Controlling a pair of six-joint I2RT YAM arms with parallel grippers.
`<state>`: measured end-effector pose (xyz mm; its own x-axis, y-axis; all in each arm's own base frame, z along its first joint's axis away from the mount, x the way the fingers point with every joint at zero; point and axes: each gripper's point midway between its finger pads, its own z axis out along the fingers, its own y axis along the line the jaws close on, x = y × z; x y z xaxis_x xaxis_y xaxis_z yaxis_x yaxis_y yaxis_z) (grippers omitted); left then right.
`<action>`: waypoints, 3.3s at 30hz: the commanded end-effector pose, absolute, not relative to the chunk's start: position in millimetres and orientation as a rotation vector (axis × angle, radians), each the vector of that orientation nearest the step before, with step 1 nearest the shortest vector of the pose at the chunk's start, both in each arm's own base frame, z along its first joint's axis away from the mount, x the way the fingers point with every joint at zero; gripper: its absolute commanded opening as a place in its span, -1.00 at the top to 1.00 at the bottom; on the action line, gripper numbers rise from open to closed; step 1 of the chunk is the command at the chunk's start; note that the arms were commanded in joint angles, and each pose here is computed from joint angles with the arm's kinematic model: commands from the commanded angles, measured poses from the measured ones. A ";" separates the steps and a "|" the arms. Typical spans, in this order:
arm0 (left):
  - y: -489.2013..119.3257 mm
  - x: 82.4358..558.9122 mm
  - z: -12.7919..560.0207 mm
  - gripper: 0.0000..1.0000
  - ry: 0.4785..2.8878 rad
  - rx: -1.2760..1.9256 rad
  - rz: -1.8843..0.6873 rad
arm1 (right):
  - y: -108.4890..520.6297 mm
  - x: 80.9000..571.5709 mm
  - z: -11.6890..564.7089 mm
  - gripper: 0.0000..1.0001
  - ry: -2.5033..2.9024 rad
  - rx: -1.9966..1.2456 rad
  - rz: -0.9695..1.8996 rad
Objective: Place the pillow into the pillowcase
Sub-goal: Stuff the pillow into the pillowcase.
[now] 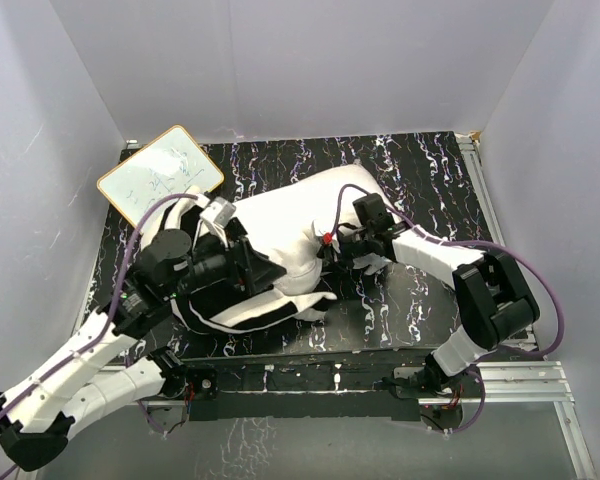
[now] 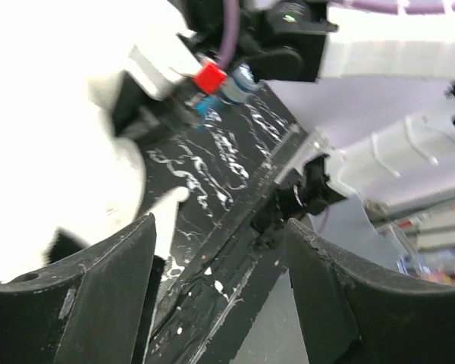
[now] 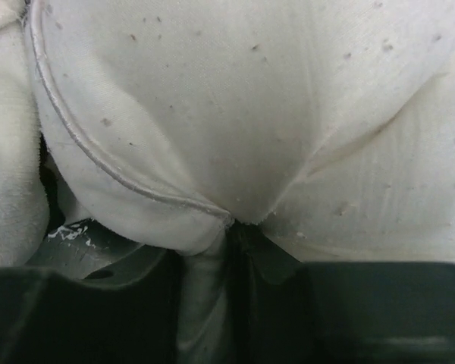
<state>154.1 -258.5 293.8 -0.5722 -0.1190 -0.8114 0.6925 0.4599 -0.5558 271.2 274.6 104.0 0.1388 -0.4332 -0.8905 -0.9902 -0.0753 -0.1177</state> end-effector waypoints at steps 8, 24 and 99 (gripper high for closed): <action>-184.5 195.7 224.2 -0.06 2.434 0.029 -0.462 | 272.6 235.3 182.4 -0.20 1.203 -1.788 0.962; -178.5 219.1 197.7 0.57 2.481 0.069 -0.231 | 323.6 306.2 222.3 -0.57 1.268 -1.617 0.704; -292.6 274.8 207.9 0.52 2.045 0.521 -1.062 | 242.4 234.6 146.1 0.26 1.466 -1.657 1.070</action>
<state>278.4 -323.4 177.9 -0.7098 0.0819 -0.6996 0.6412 0.4862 -0.5937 255.4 254.2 141.6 -0.0116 -0.3714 -0.9284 -0.9947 -0.0901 0.0485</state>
